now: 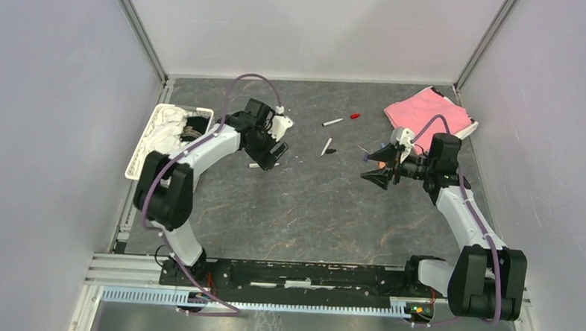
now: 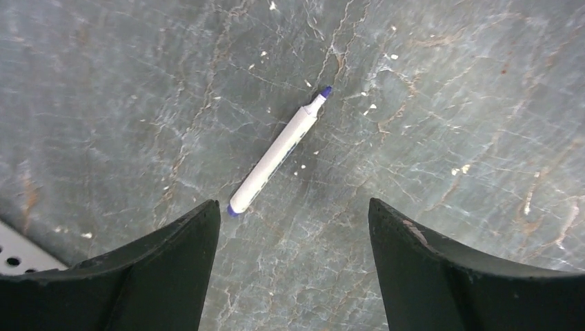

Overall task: Insert the pens into the pen caps
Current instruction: Place the pen at the center of the board, then move the pen to the center of the board.

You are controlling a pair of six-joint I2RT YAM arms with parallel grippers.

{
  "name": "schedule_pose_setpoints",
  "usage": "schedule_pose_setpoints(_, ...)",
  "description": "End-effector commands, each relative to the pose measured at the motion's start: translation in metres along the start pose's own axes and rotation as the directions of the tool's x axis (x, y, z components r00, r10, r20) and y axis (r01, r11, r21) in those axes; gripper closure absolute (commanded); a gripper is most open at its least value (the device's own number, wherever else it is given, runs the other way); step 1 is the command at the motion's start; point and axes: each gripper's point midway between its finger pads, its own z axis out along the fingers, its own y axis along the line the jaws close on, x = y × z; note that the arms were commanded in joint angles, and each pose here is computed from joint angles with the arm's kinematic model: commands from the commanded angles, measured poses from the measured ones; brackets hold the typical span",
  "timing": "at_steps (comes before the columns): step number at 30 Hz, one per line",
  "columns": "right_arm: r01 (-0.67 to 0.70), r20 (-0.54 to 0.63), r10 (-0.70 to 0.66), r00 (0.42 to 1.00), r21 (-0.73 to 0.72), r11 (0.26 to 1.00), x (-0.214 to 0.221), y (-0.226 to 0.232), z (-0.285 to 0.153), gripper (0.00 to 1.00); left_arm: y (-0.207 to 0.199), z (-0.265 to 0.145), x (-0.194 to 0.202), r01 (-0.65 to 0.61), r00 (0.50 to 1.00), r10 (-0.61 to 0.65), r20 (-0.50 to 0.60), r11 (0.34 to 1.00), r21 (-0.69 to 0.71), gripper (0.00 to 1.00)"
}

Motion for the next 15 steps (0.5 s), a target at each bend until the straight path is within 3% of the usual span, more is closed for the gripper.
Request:
schedule_pose_setpoints(1, 0.024, 0.007, -0.024, 1.0, 0.008, 1.0, -0.011, -0.007, -0.001, 0.31, 0.009, 0.017, -0.005, -0.089, 0.994, 0.092, -0.06, 0.995, 0.048, 0.23)
schedule_pose_setpoints(6, 0.016, 0.005, -0.016, 1.0, 0.008, 1.0, -0.011, -0.007, -0.001, 0.3, 0.009, 0.046, 0.01, -0.07, 0.983, 0.086, -0.163, 0.993, 0.099, 0.37)
schedule_pose_setpoints(15, 0.008, 0.006, -0.008, 1.0, 0.004, 1.0, -0.011, -0.007, 0.0, 0.3, 0.016, 0.059, 0.027, -0.059, 0.971, 0.073, -0.226, 0.996, 0.068, 0.54)
